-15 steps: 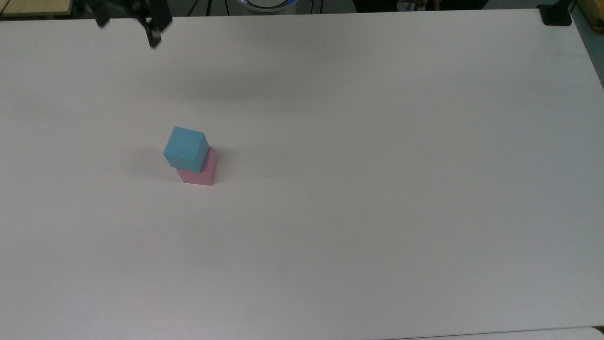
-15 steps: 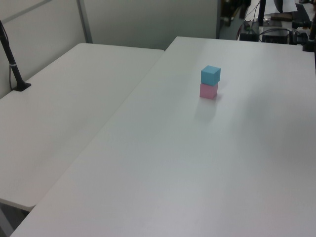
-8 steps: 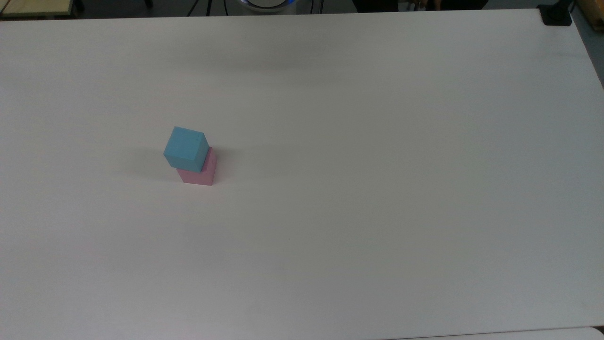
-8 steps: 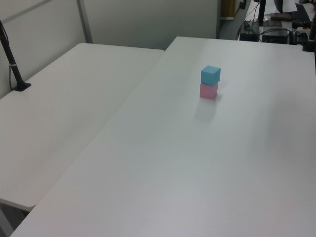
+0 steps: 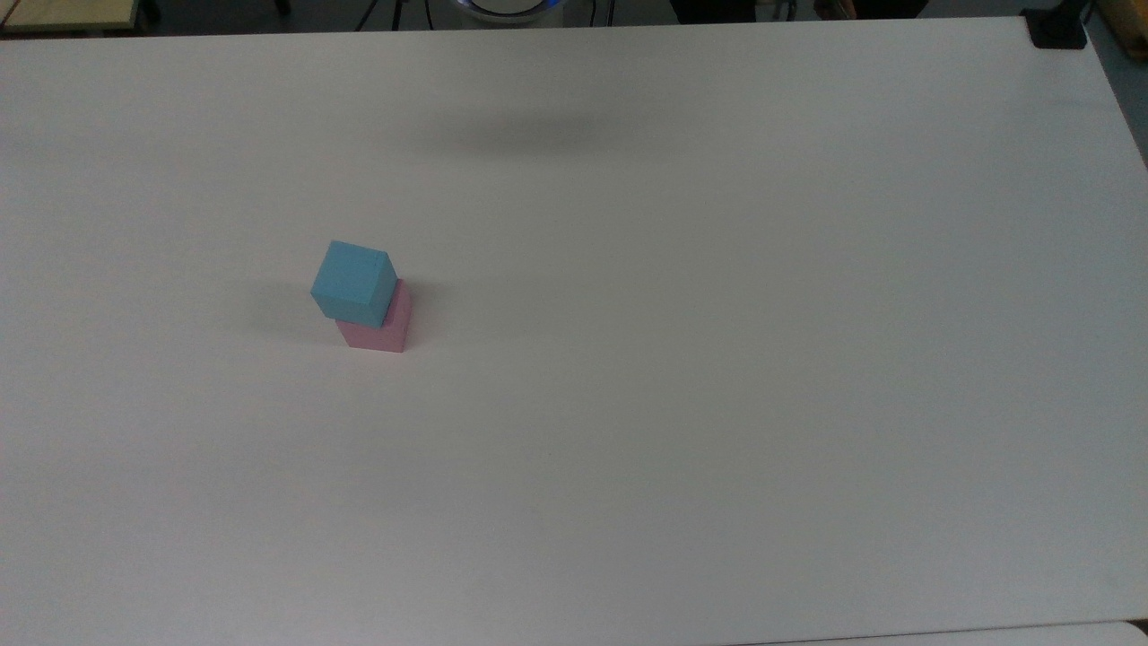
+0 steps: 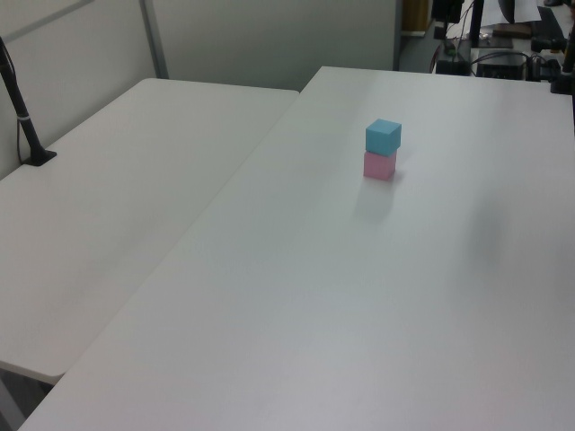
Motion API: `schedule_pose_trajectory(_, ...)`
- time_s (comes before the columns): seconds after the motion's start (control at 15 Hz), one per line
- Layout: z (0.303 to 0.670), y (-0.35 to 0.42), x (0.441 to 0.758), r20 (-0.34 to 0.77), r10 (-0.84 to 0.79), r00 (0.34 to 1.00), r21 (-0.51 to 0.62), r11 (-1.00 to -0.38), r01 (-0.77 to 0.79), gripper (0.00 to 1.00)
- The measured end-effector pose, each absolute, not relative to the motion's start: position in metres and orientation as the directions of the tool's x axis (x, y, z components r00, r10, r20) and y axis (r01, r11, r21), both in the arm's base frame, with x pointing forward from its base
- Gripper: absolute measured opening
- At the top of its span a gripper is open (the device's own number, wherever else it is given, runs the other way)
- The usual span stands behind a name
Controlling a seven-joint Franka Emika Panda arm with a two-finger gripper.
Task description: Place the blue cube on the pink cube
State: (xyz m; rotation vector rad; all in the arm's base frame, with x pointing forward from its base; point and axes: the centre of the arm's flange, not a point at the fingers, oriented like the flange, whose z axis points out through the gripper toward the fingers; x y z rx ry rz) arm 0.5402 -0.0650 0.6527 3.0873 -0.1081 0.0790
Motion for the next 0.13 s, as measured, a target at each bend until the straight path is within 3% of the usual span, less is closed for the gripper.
schedule_pose_trajectory(0.13, 0.6503, -0.0646, 0.542, 0.05, -0.034, 0.998, 0.051, -0.998, -0.036, 1.0)
